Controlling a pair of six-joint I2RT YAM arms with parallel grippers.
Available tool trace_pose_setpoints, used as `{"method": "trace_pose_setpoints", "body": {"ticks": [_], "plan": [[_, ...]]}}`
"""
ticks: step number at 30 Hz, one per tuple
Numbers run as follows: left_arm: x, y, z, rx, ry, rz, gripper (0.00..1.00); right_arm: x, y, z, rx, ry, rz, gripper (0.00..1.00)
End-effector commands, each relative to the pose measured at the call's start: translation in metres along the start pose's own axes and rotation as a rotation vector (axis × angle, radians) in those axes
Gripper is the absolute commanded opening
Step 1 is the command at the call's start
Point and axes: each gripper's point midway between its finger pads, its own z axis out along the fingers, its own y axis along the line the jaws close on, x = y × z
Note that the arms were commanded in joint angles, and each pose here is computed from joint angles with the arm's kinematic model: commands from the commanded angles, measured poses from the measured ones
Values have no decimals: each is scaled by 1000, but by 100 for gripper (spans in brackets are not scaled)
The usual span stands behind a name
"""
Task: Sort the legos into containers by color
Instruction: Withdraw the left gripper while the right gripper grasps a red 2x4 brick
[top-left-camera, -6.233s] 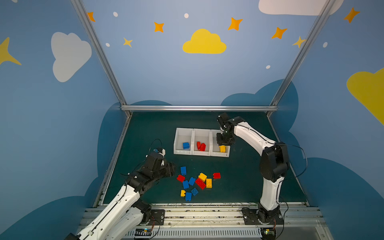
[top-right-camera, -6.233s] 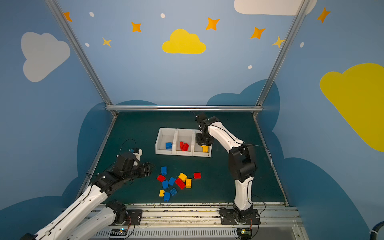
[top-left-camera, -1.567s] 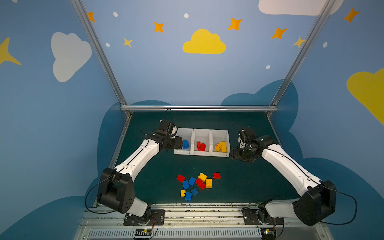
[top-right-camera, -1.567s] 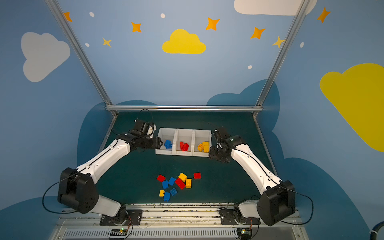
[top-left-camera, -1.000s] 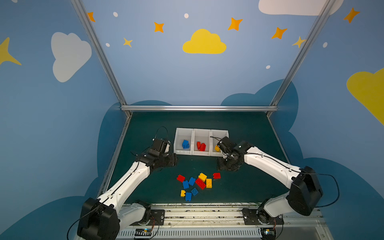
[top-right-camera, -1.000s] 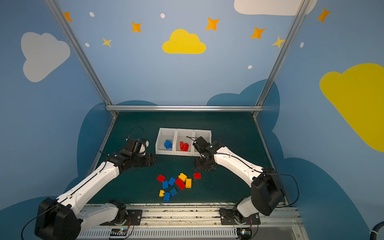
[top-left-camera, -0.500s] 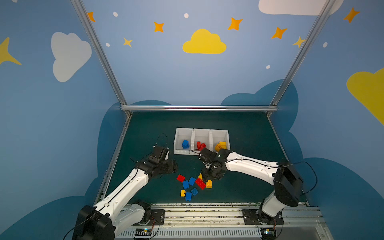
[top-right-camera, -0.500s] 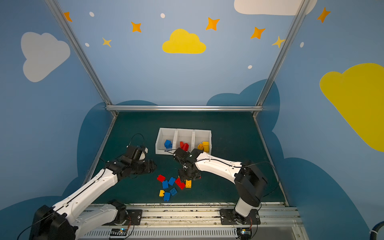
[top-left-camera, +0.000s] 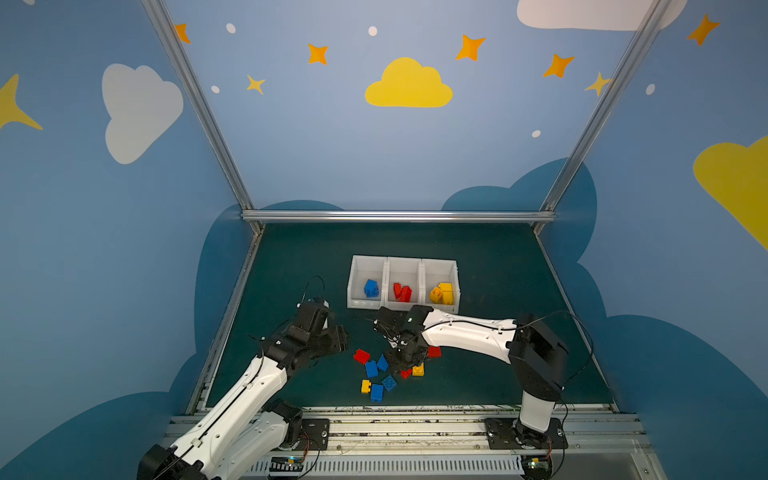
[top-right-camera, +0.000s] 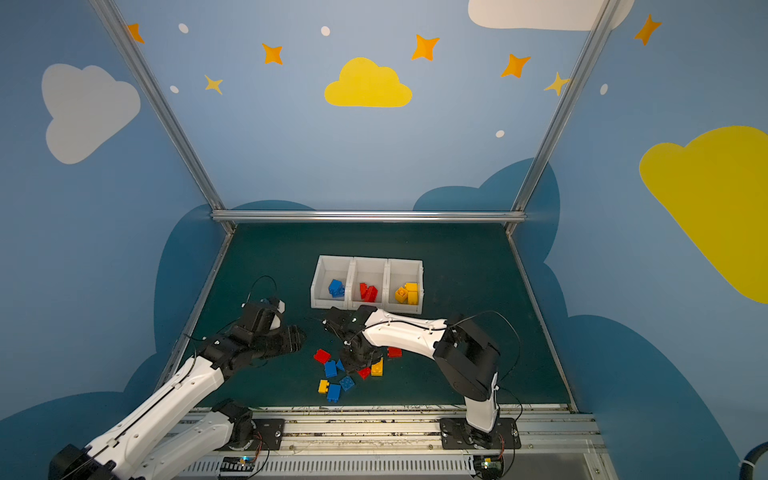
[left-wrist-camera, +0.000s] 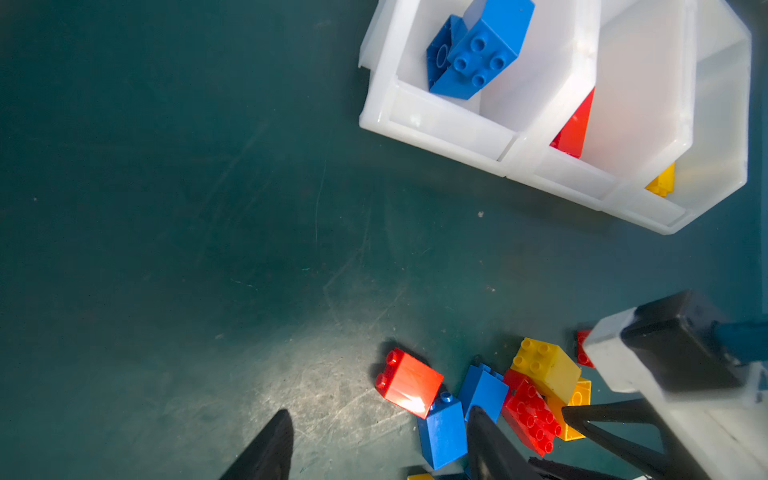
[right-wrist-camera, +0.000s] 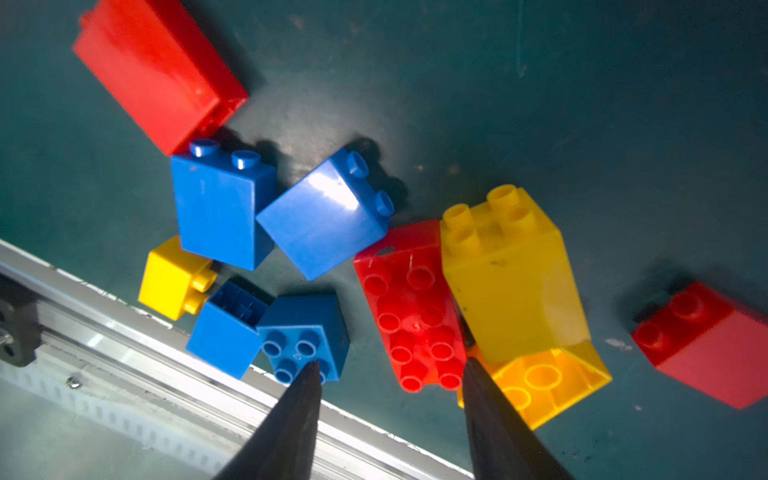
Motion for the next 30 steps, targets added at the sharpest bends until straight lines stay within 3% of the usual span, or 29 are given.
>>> {"method": "trace_pose_setpoints", "body": {"ticks": [1,9,20,25,30], "plan": [[3,5,0,-17,0,-19,67,-1,3,3,4,16,-18,55],[4,5,1,-12,5,-22,67,-2,-3,18,44,44,-14,54],[5,7,1,-15,5,-23,67,-4,-9,25,73,49,0,29],[5,7,0,-14,2,-24,67,-11,-8,6,52,14,-8,26],[5,6,0,-11,2,-24,67,-41,-11,-48,6,-99,-36,25]]}}
